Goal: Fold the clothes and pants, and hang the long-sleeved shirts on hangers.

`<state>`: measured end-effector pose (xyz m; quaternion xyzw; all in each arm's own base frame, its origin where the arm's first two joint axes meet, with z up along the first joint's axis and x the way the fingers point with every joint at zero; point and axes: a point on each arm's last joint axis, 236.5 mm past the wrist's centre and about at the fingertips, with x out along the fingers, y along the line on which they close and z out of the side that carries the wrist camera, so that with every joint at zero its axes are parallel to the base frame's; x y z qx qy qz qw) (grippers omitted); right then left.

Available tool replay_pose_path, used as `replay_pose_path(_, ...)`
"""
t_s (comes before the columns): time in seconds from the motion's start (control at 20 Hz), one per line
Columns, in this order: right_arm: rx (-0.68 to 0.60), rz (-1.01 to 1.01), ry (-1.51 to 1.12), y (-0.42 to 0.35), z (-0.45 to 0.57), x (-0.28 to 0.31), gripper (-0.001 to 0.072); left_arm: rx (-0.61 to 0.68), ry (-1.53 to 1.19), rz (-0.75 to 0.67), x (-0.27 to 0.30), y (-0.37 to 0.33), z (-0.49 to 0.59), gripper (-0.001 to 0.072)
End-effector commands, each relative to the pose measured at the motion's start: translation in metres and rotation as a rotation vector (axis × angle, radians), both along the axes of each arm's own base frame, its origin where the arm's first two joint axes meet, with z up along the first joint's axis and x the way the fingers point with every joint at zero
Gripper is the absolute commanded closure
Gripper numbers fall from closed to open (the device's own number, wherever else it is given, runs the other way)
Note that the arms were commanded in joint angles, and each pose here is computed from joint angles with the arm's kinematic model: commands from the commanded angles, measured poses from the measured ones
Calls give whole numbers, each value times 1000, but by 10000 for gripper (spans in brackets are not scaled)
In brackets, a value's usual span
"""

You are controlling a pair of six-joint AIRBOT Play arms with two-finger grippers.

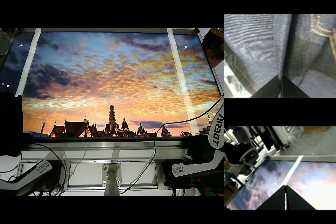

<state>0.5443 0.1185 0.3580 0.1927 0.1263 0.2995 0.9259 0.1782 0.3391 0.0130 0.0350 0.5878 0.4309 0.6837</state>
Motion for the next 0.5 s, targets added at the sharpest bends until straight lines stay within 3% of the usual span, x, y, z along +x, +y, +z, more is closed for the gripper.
replay_pose_path(0.0, 0, 0, 0, 0, 0, 0, 690, -2, -78, -72, 33, -24, 16, 699)
replay_pose_path(0.45, 10, 7, 1, 1, 2, -1, 690, 70, -439, -733, 198, -233, 167, 700)
